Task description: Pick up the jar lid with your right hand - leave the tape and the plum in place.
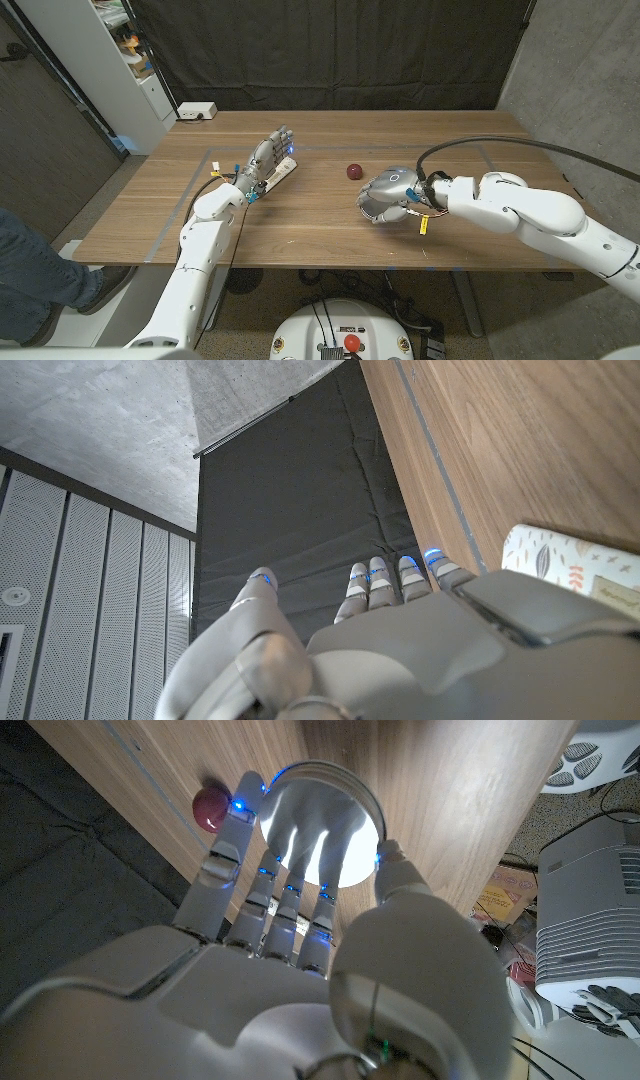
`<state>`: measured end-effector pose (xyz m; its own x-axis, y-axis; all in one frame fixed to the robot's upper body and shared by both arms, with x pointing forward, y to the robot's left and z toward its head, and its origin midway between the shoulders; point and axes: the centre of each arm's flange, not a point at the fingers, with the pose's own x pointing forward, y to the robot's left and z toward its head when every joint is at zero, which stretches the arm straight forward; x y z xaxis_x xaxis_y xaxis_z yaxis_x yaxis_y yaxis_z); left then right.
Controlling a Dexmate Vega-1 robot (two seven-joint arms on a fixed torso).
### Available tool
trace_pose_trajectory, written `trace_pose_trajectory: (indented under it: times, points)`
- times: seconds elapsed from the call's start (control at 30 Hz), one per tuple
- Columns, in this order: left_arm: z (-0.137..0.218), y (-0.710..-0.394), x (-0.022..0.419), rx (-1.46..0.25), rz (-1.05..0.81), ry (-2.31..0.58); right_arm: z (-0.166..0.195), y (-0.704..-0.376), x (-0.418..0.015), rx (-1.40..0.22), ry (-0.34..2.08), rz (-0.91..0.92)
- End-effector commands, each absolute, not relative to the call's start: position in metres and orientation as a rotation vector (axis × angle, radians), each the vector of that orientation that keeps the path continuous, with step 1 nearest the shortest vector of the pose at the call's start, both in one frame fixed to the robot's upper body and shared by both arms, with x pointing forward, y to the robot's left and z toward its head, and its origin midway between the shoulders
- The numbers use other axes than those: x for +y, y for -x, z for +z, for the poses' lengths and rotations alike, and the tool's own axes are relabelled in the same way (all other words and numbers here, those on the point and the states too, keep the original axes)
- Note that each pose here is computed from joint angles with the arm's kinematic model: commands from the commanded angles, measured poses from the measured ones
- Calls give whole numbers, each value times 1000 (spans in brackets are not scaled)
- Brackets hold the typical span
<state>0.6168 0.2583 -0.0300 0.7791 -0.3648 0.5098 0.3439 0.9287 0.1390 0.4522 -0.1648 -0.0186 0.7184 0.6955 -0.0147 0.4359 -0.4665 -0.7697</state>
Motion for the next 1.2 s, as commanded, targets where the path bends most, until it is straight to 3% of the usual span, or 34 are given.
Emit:
trace_pose_trajectory:
  times: [0.03, 1.2]
  points:
    - [-26, -611, 260, -568, -385, -46, 2, -440, -161, -870, 2127, 419]
    - [-24, -603, 262, -575, -382, -55, 50, -410, -165, -903, 2136, 329]
